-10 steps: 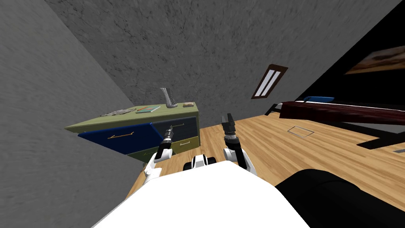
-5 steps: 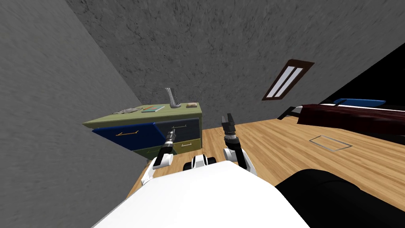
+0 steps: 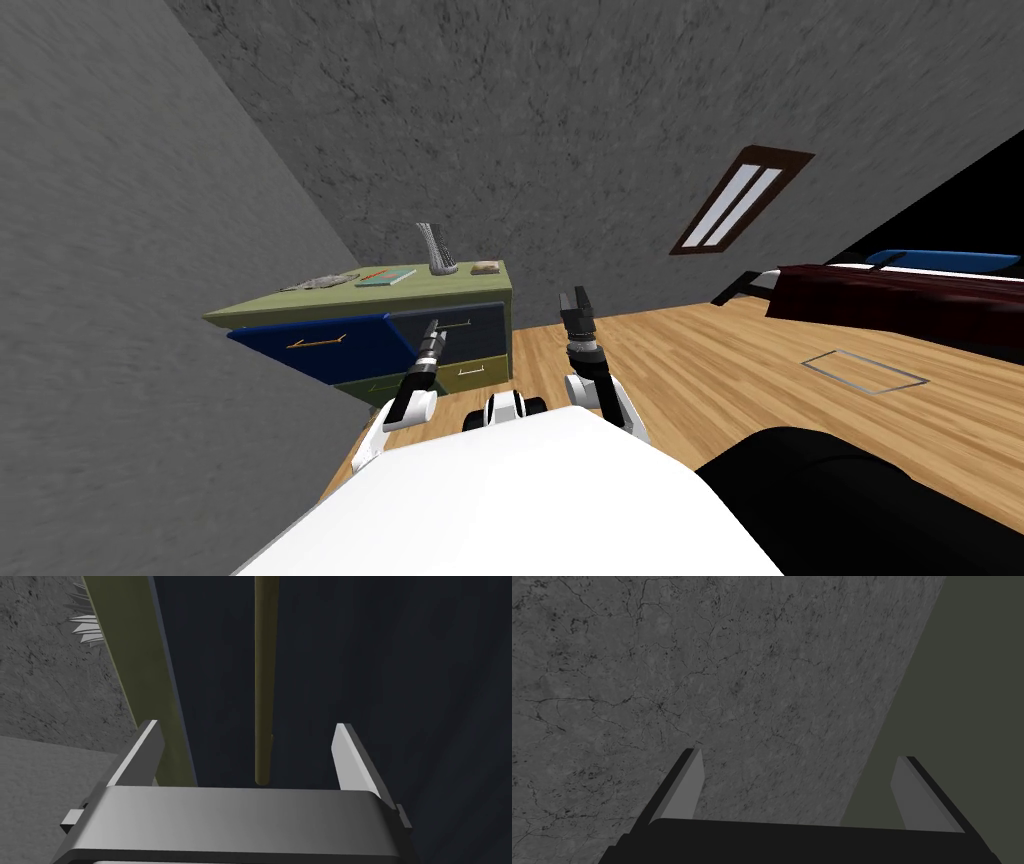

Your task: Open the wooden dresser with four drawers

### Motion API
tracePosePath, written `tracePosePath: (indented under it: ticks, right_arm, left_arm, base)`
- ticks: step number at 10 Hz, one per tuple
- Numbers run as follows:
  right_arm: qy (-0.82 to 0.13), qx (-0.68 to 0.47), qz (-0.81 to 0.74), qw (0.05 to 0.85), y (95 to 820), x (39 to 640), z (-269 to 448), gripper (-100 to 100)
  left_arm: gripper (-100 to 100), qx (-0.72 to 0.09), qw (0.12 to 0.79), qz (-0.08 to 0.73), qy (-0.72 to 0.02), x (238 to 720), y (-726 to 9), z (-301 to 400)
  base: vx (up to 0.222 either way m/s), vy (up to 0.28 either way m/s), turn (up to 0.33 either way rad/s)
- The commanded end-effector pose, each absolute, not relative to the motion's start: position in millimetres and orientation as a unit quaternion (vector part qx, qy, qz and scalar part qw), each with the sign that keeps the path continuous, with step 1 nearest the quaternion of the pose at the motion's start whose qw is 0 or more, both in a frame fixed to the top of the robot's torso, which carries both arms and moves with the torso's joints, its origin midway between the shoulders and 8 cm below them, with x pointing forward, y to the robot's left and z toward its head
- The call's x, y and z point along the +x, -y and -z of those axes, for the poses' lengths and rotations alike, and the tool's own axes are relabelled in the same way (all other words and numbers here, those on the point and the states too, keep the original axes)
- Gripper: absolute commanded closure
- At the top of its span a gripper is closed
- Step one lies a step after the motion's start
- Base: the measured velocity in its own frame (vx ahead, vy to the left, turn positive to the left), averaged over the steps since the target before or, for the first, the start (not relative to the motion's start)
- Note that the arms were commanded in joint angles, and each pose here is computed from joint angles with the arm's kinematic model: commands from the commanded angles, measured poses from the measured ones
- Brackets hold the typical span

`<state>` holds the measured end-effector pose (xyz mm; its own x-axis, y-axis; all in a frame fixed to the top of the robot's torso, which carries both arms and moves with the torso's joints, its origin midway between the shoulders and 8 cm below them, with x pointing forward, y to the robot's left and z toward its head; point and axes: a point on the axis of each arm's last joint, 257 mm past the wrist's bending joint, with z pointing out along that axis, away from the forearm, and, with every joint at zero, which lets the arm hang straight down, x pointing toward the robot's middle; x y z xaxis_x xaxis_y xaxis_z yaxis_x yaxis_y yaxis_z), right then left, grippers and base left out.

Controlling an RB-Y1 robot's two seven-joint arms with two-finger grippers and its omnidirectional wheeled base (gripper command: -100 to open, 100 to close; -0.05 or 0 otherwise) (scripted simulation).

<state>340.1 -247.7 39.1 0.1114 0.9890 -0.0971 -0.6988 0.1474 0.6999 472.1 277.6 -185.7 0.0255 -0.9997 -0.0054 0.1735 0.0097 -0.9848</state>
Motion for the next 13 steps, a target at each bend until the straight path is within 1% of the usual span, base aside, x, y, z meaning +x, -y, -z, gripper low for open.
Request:
tracePosePath:
  ticks: [1, 3, 6, 8, 11, 12, 13]
  right_arm:
    - [-0.287, 0.253, -0.602, 0.701, 248, 340, -39, 0]
    - [-0.286, 0.253, -0.602, 0.701, 248, 340, -39, 0]
    - [-0.286, 0.253, -0.602, 0.701, 248, 340, -39, 0]
    - [-0.286, 0.253, -0.602, 0.701, 248, 340, -39, 0]
    - [-0.286, 0.253, -0.602, 0.701, 248, 340, -39, 0]
    - [-0.286, 0.253, -0.602, 0.701, 248, 340, -39, 0]
    - [-0.286, 0.253, -0.602, 0.701, 248, 340, -39, 0]
  left_arm:
    - [100, -0.46, 0.549, 0.534, -0.451, 472, -276, 193]
    - [100, -0.457, 0.549, 0.536, -0.45, 470, -277, 184]
    - [100, -0.455, 0.548, 0.538, -0.451, 465, -276, 179]
    - [100, -0.459, 0.543, 0.536, -0.455, 463, -275, 185]
    - [100, -0.454, 0.544, 0.54, -0.454, 457, -273, 180]
    - [100, -0.458, 0.542, 0.537, -0.457, 458, -273, 185]
    - [-100, -0.463, 0.539, 0.534, -0.459, 453, -275, 180]
  base:
    - [-0.065, -0.008, 0.017]
    - [-0.075, -0.009, 0.014]
    - [-0.175, -0.002, 0.018]
    - [-0.105, 0.002, 0.005]
    - [-0.206, -0.008, 0.028]
    - [-0.09, -0.001, -0.001]
    - [-0.007, -0.007, 0.004]
